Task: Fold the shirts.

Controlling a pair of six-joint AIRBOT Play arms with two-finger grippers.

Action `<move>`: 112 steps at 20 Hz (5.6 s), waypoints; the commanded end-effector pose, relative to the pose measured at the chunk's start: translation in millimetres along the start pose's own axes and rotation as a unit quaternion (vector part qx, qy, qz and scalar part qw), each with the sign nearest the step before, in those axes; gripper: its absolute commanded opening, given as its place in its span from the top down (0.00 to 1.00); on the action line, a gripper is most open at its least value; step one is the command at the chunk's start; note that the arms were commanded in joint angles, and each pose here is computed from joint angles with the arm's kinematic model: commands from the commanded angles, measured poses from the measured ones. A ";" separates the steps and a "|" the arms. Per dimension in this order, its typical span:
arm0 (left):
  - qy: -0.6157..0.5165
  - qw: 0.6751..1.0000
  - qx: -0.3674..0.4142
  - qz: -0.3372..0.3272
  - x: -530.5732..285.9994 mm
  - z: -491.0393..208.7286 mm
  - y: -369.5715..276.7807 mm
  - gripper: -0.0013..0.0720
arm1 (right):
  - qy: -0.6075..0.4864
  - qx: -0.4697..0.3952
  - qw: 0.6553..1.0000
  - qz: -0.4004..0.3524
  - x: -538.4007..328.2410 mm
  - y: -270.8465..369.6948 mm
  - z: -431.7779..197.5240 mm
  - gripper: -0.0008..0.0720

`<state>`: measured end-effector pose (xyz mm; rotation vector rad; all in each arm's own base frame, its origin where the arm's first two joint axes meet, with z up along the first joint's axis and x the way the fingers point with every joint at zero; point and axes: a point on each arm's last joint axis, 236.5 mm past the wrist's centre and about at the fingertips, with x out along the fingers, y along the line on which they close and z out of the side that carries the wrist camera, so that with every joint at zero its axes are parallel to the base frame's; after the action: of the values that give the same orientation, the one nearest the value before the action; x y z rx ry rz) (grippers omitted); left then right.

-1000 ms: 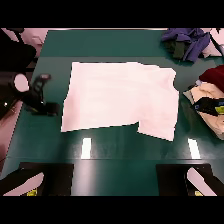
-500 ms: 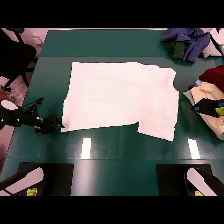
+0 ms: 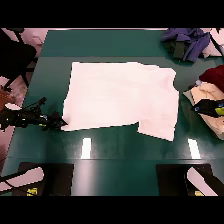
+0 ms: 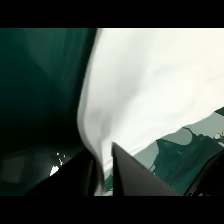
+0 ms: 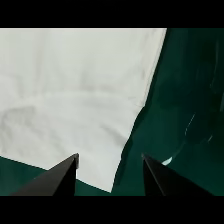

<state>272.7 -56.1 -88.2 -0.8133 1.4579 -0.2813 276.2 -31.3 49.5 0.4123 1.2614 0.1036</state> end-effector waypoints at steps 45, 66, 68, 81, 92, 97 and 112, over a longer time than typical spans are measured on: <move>-0.563 0.742 0.359 -0.061 -402.5 -22.2 -335.9 0.95 | -0.445 -0.220 0.867 0.054 -257.2 171.9 41.0 0.96; -0.429 0.844 0.320 -0.018 -246.7 124.9 -255.0 0.95 | -0.172 -0.143 0.964 0.145 -42.9 154.6 164.9 0.96; -0.387 0.868 0.309 0.003 -181.4 160.5 -224.1 0.95 | -0.137 -0.125 0.972 0.146 30.1 149.5 192.1 0.96; -0.326 0.888 0.299 0.128 -77.9 234.0 -124.6 0.95 | 0.048 -0.125 0.989 0.057 139.4 92.4 186.0 0.96; -0.231 0.912 0.297 0.163 -47.5 208.4 -88.5 0.89 | 0.165 -0.059 0.980 0.097 174.0 93.6 91.3 0.64; -0.166 0.955 0.198 0.144 -41.6 179.5 -62.0 0.60 | 0.112 -0.059 0.986 0.110 119.4 96.7 110.2 0.52; 0.084 0.995 0.007 0.057 -50.8 10.1 34.6 0.44 | 0.080 0.158 0.970 0.165 81.4 -3.0 -55.2 0.29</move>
<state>301.8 10.6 -57.7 -0.6835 1.5355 -0.2621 272.6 -0.4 -26.2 0.8479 1.3910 0.2334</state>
